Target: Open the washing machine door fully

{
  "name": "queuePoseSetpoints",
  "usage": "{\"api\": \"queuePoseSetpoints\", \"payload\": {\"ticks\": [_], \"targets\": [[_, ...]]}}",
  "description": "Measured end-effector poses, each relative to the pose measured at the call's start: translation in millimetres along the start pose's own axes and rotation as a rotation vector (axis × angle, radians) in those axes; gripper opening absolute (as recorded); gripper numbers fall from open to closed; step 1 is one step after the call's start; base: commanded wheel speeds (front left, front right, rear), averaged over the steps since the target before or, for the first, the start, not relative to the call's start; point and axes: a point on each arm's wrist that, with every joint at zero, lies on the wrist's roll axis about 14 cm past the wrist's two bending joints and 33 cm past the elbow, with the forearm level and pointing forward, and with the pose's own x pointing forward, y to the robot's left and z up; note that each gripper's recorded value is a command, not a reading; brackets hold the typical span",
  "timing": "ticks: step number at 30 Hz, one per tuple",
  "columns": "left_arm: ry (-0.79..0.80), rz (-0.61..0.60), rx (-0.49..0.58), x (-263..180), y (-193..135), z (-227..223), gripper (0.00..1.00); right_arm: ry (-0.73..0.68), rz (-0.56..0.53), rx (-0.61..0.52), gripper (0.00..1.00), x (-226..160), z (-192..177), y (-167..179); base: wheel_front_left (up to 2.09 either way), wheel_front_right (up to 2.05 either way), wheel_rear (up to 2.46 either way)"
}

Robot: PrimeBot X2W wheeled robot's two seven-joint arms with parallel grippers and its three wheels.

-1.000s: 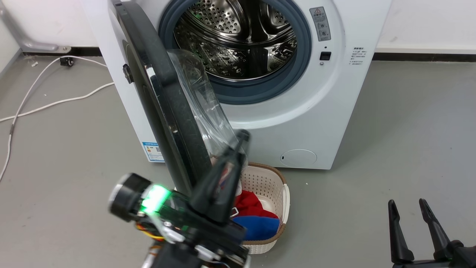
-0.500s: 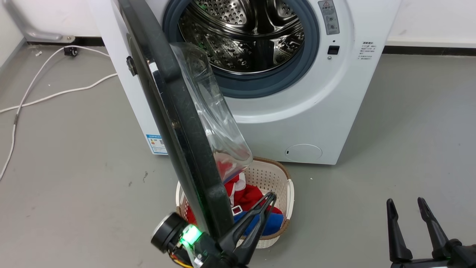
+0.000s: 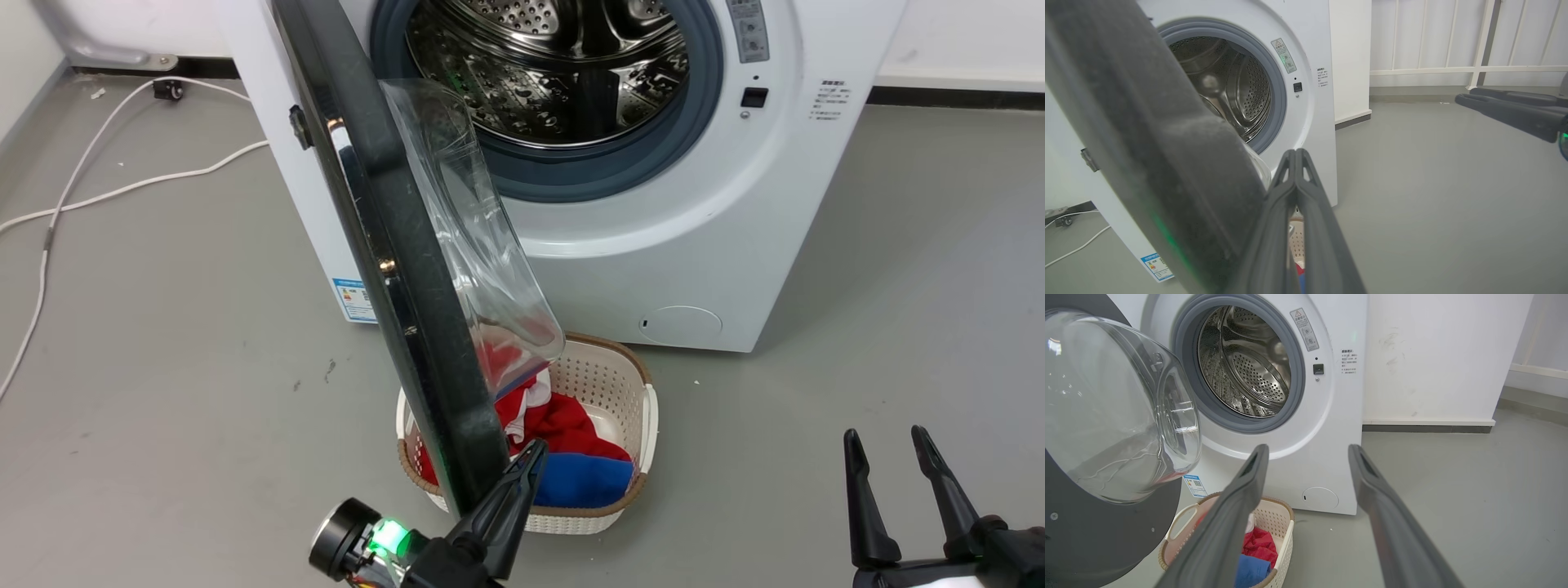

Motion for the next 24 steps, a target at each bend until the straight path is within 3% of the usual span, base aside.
{"api": "queuePoseSetpoints", "payload": {"ticks": [9, 14, 24], "targets": [[0.013, 0.139, 0.005, -18.3, 30.3, -1.1, 0.0, 0.011, 0.042, 0.009, 1.0, 5.7, -4.4, 12.7, 0.0, 0.0, 0.0], [0.054, 0.291, 0.046, -42.7, 70.0, -7.9, 0.0, 0.03, 0.077, 0.017, 1.0, 10.2, -10.7, 23.4, 0.0, 0.0, 0.0], [0.097, 0.484, 0.078, -78.8, 116.9, -11.3, 0.0, 0.049, 0.118, 0.025, 1.0, 17.5, -18.1, 35.7, 0.0, 0.0, 0.0]]}}
